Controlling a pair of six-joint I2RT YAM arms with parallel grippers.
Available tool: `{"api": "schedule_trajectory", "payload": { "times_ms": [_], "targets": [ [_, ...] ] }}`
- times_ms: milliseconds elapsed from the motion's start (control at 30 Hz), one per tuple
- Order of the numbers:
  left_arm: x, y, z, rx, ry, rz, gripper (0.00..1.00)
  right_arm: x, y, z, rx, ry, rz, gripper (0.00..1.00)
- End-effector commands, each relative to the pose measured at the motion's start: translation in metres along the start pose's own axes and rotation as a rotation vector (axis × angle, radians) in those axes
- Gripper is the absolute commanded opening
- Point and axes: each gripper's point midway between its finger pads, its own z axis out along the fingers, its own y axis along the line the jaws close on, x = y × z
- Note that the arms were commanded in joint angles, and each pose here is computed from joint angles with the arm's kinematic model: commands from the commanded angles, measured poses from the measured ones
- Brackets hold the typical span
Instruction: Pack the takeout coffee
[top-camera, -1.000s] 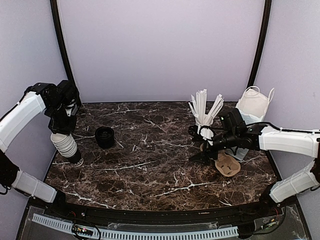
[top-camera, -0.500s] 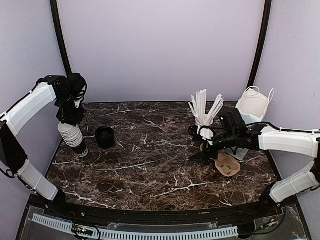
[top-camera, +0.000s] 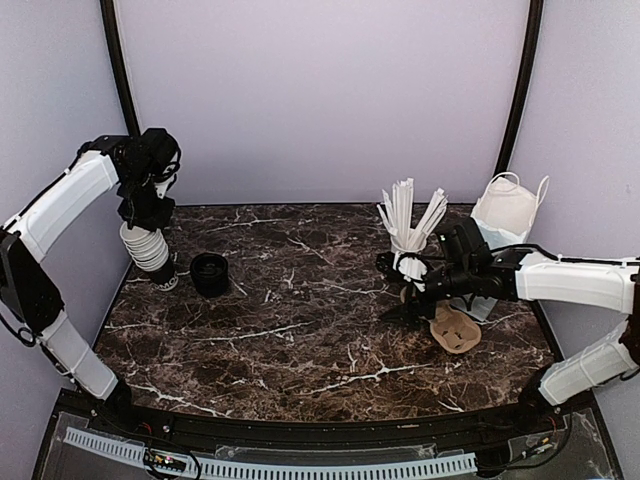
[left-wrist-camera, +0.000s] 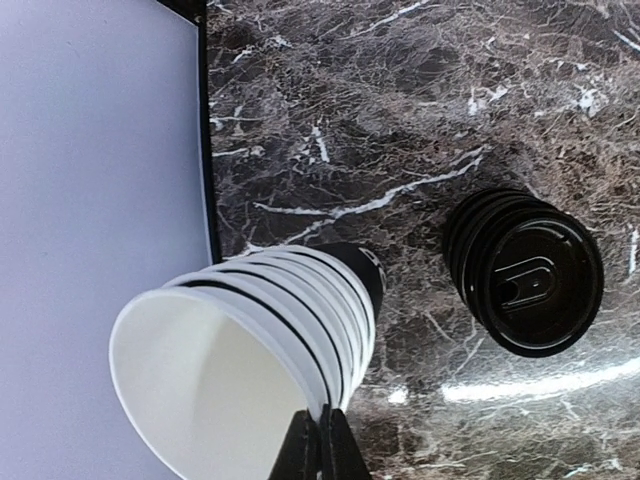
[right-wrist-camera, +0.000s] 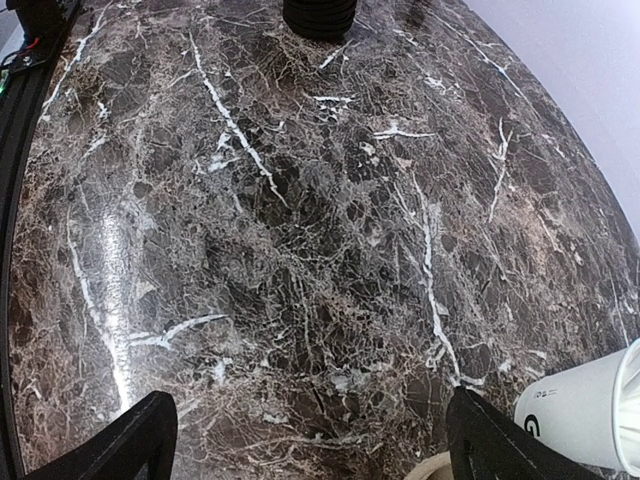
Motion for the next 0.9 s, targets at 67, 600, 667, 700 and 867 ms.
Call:
{"api": "schedule_trajectory", "payload": {
  "times_ms": [67, 600, 667, 700, 867],
  "targets": [
    [0.001, -0.018, -0.003, -0.039, 0.011, 0.12, 0.0, 0.003, 0.0, 0.004, 0.001, 0.007, -0.013, 0.95],
    [-0.006, 0.011, -0.022, -0.21, -0.001, 0.054, 0.0, 0.0, 0.001, -0.001, 0.007, 0.002, -0.025, 0.95],
    [-0.009, -0.006, -0.026, -0.089, -0.062, 0.012, 0.0, 0.001, 0.001, -0.001, 0.007, 0.003, -0.026, 0.95],
    [-0.009, 0.004, -0.026, -0.152, -0.061, 0.006, 0.0, 0.0, 0.001, -0.002, 0.008, 0.0, -0.028, 0.95],
    [0.001, -0.002, -0.018, -0.108, 0.017, 0.009, 0.0, 0.0, 0.001, -0.002, 0.008, 0.0, -0.029, 0.95]
  ]
}}
